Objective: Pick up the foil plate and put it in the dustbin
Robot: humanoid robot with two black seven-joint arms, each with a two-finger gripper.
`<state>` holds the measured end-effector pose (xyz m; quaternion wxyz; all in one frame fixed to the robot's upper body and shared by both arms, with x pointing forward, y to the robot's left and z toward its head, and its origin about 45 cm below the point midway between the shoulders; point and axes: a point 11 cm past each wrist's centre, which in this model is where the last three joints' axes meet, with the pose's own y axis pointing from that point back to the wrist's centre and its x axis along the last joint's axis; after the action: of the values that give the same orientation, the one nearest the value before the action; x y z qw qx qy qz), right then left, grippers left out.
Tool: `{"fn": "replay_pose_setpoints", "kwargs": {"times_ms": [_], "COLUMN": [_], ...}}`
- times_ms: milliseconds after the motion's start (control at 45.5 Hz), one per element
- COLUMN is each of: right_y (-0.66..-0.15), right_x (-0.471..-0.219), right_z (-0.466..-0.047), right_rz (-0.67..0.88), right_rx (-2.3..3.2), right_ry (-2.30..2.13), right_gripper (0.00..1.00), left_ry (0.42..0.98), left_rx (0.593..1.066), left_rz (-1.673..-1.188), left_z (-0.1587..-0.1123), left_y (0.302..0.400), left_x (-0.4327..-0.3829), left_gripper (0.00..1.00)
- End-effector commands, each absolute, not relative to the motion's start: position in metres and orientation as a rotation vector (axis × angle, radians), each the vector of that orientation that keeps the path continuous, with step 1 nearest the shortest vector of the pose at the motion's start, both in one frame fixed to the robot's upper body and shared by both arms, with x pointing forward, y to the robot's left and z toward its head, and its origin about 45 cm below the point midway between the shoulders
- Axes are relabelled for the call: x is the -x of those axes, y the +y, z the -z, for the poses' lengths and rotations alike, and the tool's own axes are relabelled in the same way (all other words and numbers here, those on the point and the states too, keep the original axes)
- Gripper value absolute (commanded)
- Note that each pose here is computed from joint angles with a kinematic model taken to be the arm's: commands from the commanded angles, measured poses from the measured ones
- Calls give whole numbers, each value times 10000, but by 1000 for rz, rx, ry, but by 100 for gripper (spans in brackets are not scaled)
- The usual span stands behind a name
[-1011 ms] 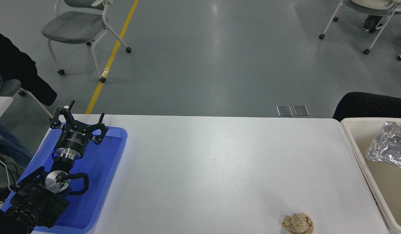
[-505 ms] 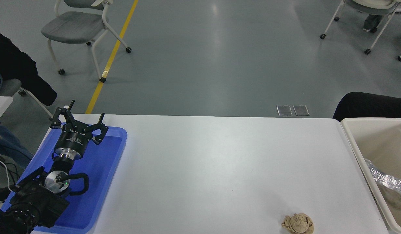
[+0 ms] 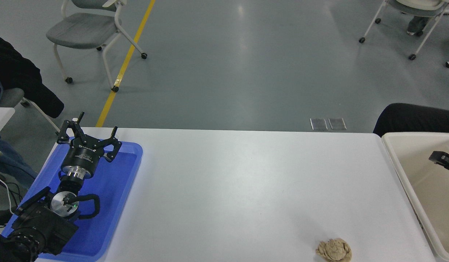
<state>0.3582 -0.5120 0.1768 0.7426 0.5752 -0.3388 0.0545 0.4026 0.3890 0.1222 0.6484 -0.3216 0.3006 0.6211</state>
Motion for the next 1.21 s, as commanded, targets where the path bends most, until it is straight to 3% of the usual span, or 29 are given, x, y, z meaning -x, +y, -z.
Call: {"fn": "replay_pose_setpoints", "kwargs": {"times_ms": [0,264,681,901,1187], "right_y": [-4460,-3539,-2587,-2389,-2491], "right_x": [-3652,-3636,-3521,-3532,-3512], "right_z": [-2233,-2861,-3205,-3226,-3338], "right_rz": [-235,-191,-139,-150,-146], "right_rx": [-1333,-1471,-1577,-1580,-1556], "right_ry": [-455,-183,-3,8,-15], "right_gripper": [100,100,100,100,100], "left_ry": [684,682,682,682,682], "left_rx": [730,730,730,730,730], "left_rz": [-1413,-1414,-1416,-1416,-1416], "left_z": [-1219,-1222,-1219,-1219,-1219], "left_y": [3892,3899,3910,3910,3910], "left_x": [-4024,-4023,-4017,-4017,-4017], "left_gripper": [100,100,100,100,100]}}
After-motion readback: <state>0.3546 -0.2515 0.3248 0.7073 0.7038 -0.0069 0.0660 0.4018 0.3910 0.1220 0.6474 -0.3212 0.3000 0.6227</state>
